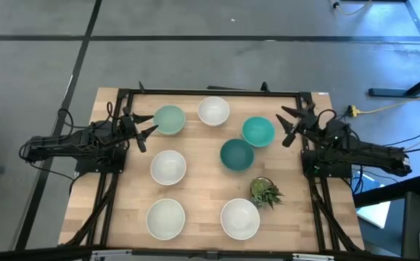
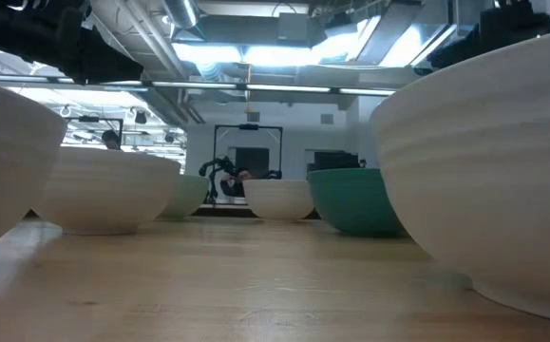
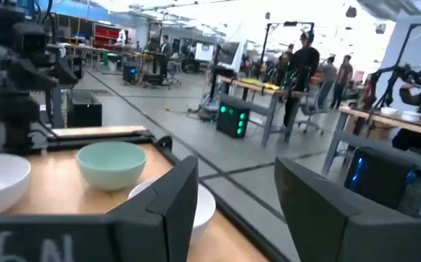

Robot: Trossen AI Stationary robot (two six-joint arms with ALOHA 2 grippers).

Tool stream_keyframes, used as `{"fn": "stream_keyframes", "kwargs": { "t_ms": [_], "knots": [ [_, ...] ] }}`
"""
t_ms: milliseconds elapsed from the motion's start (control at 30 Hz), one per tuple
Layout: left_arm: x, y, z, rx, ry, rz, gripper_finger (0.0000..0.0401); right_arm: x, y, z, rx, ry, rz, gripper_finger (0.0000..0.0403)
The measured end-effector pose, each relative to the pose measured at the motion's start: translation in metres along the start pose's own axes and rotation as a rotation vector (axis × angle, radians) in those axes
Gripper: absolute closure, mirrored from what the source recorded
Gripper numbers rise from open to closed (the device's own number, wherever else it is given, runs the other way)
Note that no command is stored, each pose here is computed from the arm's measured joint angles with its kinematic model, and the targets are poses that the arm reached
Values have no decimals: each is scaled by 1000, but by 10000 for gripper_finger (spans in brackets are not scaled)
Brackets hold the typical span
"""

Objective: Nest bowls inside each other
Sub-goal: Stack the blue bowl on the dark green bowl

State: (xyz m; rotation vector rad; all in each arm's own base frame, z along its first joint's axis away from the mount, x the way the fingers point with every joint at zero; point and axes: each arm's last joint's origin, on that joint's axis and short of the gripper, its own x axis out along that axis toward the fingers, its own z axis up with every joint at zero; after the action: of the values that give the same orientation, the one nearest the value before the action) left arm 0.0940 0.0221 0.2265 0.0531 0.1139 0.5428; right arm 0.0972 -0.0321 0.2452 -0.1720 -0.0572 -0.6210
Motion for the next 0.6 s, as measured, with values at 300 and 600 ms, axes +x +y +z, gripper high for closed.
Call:
{"fn": "stream_keyframes", "kwargs": {
  "t_ms": [300,600],
  "knots": [
    [0,0,0,0,0,0,204,0,-5,24,179,-156,-30,219],
    [0,0,0,0,0,0,204,-1,-6,30,301,-218,-29,219]
  ]
}}
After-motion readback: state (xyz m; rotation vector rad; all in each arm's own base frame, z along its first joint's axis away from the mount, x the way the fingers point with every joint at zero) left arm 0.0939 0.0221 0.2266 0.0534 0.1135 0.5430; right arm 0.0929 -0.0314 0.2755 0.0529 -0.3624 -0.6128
